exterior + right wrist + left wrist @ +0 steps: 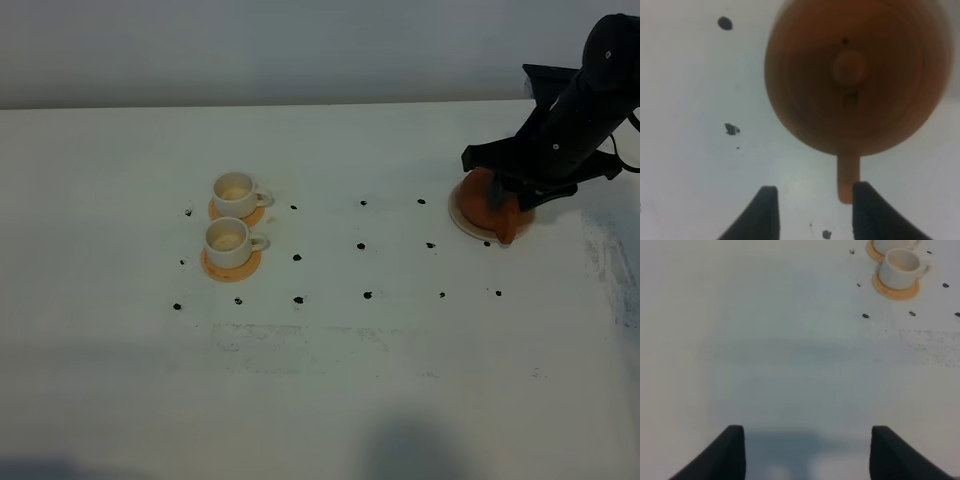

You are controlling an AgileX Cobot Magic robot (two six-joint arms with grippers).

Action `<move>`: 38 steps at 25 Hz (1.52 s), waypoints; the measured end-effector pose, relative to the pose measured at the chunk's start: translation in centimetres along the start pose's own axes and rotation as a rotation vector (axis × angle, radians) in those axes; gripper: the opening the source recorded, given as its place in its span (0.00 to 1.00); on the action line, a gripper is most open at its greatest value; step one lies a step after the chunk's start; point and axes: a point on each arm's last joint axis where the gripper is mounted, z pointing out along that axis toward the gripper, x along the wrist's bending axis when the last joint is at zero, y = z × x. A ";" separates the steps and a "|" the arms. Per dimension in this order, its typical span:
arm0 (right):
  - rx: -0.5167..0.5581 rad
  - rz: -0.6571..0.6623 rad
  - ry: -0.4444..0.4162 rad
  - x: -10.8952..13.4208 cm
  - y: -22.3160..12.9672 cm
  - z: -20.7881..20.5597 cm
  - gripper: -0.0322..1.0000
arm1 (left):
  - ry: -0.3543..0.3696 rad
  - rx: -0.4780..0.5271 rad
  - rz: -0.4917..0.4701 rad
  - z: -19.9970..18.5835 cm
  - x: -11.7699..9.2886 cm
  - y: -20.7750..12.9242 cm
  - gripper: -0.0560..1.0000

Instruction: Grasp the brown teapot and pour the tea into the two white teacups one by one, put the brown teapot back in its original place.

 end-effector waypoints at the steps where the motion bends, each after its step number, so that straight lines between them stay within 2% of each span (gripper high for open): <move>1: 0.002 -0.001 -0.003 0.0 0.0 0.1 0.39 | 0.000 0.000 0.000 0.0 0.0 0.0 0.55; 15: 0.022 -0.037 -0.092 -1.1 0.0 1.3 0.39 | 0.000 0.000 0.000 0.0 0.0 0.0 0.55; 23: -0.003 -0.019 -0.066 -0.8 0.3 1.4 0.39 | 0.000 0.000 0.000 0.0 0.0 0.0 0.55; 38: 0.039 -0.004 -0.060 -1.1 0.1 3.5 0.39 | 0.000 0.000 0.000 0.0 0.0 0.0 0.55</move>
